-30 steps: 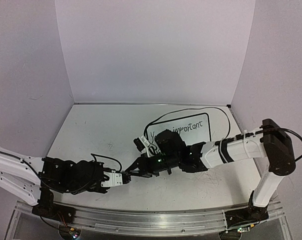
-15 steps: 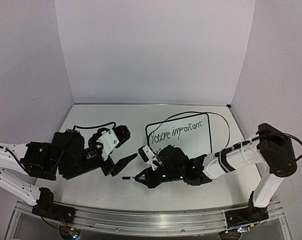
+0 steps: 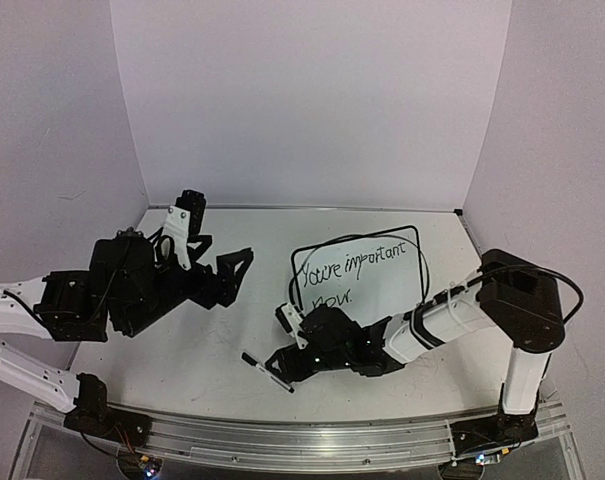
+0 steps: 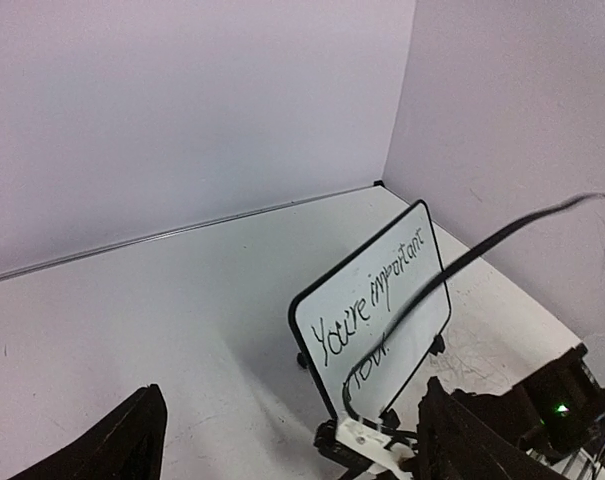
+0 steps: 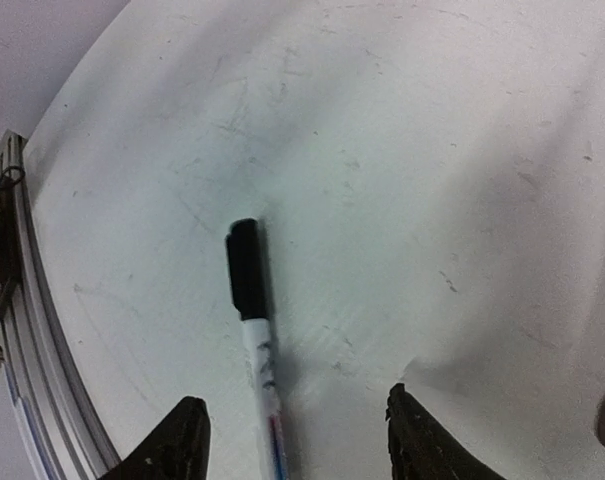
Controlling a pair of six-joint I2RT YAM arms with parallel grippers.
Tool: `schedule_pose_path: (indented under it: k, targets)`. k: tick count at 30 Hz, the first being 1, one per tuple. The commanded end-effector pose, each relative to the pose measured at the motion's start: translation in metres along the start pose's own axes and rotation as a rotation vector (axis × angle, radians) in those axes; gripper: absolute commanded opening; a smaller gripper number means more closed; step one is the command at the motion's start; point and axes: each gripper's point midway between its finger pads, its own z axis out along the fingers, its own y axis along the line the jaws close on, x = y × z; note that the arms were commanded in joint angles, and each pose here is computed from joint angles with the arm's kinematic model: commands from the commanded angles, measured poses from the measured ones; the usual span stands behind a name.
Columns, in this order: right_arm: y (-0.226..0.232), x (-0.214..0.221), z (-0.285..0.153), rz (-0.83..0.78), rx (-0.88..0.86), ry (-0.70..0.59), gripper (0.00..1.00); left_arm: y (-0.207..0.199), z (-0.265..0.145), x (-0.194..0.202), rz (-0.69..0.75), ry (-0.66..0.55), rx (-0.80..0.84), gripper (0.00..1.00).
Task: Write a sentence on the whiteboard
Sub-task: Reset both arms
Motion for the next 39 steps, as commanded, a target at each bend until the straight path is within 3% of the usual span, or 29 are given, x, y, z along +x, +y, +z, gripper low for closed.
schedule_pose_path:
  k: [1, 2, 4, 5, 10, 14, 21, 26, 39]
  targets:
    - [-0.012, -0.037, -0.055, 0.001, 0.143, -0.127, 0.68, 0.023, 0.003, -0.032, -0.176, -0.061, -0.030, 0.88]
    - [-0.014, -0.045, -0.072, -0.006, 0.175, -0.150, 0.74, 0.025, 0.006, -0.033, -0.180, -0.060, -0.031, 0.88]
    - [-0.017, -0.061, -0.107, -0.021, 0.234, -0.201, 0.96, 0.027, 0.011, -0.037, -0.169, -0.057, -0.037, 0.90]
    - [-0.019, -0.073, -0.127, -0.025, 0.269, -0.237, 0.98, 0.028, 0.013, -0.041, -0.163, -0.058, -0.043, 0.90]
    - [-0.027, -0.136, -0.239, -0.026, 0.442, -0.443, 0.98, 0.048, 0.018, -0.078, -0.161, -0.097, -0.080, 0.94]
    - [-0.038, -0.181, -0.332, -0.019, 0.590, -0.650, 0.98, 0.083, 0.022, -0.114, -0.080, -0.113, -0.191, 0.97]
    - [-0.100, -0.237, -0.473, 0.033, 0.795, -0.894, 0.98, 0.147, 0.021, -0.168, -0.026, -0.137, -0.328, 0.99]
    - [-0.131, -0.256, -0.491, 0.052, 0.836, -0.895, 0.98, 0.182, 0.030, -0.177, -0.074, -0.109, -0.333, 0.99]
    - [-0.104, -0.241, -0.532, 0.036, 0.755, -1.044, 0.98, 0.173, 0.004, -0.183, -0.125, -0.162, -0.265, 0.99]
